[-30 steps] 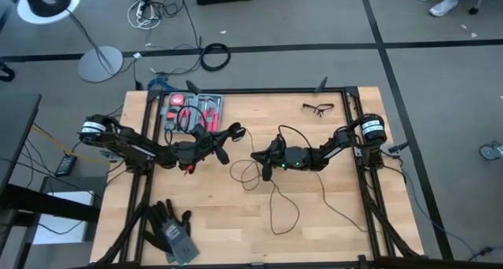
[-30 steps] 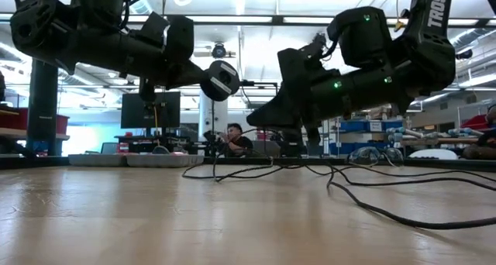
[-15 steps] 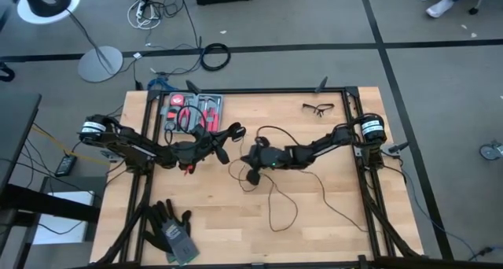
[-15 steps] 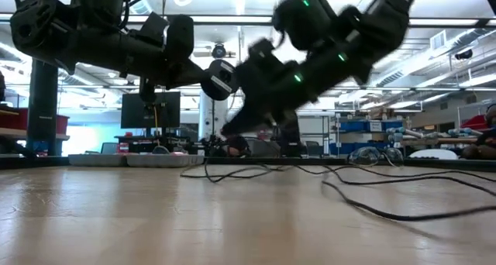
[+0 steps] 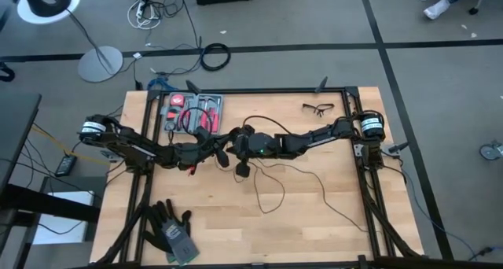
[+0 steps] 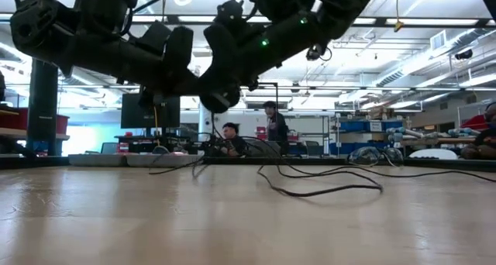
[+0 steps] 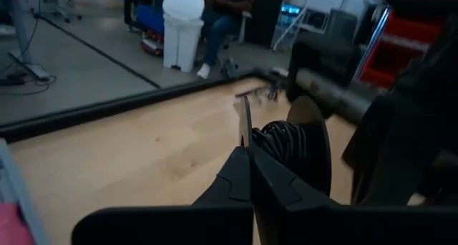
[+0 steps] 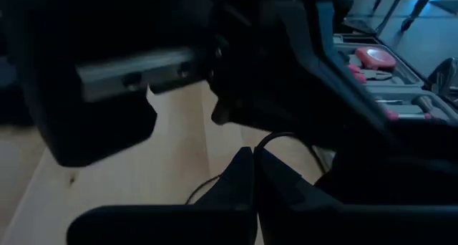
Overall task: Coil cords
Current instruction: Coil the black wire on the black spool
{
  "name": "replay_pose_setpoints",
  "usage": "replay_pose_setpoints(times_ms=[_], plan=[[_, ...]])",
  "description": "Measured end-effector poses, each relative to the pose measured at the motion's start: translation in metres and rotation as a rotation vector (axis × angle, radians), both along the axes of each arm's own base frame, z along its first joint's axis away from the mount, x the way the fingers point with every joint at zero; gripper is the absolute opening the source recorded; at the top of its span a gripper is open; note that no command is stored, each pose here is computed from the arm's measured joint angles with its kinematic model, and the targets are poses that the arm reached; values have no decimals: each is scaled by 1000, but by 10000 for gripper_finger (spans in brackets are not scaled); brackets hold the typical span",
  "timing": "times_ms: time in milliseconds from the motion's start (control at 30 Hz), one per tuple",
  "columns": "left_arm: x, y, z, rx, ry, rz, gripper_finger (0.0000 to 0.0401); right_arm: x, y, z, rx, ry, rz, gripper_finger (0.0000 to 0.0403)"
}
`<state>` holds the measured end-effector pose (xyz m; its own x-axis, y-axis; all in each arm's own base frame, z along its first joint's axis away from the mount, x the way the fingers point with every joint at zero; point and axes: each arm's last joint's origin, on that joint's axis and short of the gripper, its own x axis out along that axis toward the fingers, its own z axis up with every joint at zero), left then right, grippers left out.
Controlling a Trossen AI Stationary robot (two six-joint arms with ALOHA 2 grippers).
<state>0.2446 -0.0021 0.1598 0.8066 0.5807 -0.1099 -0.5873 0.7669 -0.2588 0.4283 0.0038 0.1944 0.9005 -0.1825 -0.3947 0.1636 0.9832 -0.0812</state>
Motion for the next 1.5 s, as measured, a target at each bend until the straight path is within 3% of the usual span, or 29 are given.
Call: replay_pose_setpoints(times_ms=[233, 500, 633, 800, 1000, 1233, 1500], plan=[[-2, -1, -12, -16, 123, -34, 0, -6, -1, 10, -4, 71, -14, 0], [-2, -2, -14, -28, 143, -89, 0, -30, -9, 30, -88, 210, -171, 0], [-1, -3, -13, -66, 106, -101, 0, -39, -21, 22, -75, 324, -255, 4], [0, -3, -10, -87, 59, -103, 0, -47, -26, 3, 7, 375, -256, 21], [1, -3, -5, -86, 13, -98, 0, -64, -21, -36, 102, 265, -291, 34], [2, -3, 5, -45, -77, -88, 0, -100, 0, -77, 244, 62, -262, 36], [2, -3, 18, -11, -191, -89, 0, -135, 20, -100, 338, 51, -238, 36]])
